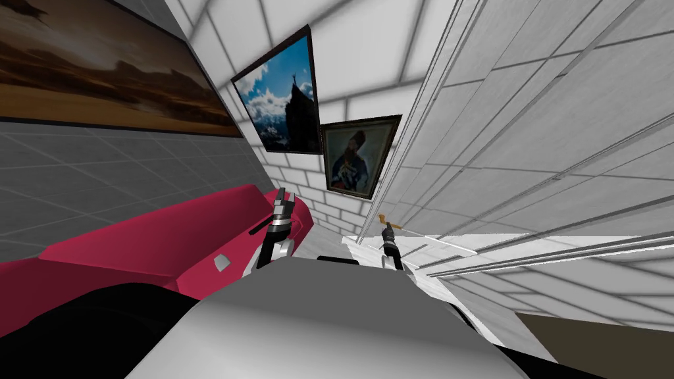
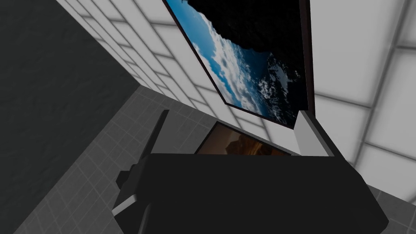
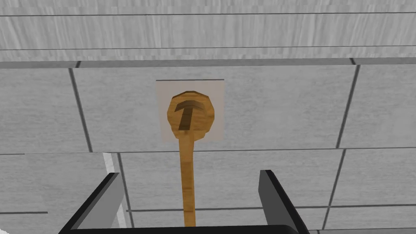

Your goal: Pull the door open

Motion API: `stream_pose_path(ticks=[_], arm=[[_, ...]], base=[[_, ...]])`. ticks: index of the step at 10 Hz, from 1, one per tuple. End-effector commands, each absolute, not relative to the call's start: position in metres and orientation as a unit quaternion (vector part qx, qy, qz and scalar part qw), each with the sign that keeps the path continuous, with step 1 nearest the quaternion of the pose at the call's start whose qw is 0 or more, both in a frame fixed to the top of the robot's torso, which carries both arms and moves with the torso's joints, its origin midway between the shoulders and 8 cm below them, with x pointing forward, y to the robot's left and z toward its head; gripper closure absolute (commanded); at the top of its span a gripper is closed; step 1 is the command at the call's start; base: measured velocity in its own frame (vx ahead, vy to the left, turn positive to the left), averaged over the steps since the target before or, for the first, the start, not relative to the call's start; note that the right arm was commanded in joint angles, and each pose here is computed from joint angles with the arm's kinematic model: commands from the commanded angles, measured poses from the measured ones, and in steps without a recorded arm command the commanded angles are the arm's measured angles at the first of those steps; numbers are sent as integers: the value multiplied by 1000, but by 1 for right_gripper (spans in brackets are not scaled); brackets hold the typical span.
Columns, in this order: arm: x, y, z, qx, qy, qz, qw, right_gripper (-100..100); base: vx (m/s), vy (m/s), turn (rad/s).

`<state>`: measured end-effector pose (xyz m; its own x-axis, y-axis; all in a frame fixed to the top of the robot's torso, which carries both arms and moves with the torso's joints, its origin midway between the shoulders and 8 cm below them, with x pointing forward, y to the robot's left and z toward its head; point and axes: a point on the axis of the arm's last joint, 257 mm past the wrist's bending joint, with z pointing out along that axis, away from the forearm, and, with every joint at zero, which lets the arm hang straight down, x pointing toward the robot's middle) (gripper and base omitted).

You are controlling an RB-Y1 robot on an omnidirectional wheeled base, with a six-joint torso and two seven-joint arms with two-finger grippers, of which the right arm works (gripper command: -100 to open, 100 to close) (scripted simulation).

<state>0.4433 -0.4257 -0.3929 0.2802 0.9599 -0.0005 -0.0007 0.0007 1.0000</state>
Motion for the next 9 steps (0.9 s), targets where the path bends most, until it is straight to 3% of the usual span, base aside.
stream_pose_path(ticks=[1,3,4,9], arm=[[433,-445,-393,570,419,419,569,-100],[431,-450,-394,571,418,417,570,-100],[431,-450,-394,571,418,417,570,100],[431,-450,-394,571,418,417,570,100]], base=[[232,-17,78],[155,5,62],[-11,-3,-17],[-19,1,2]])
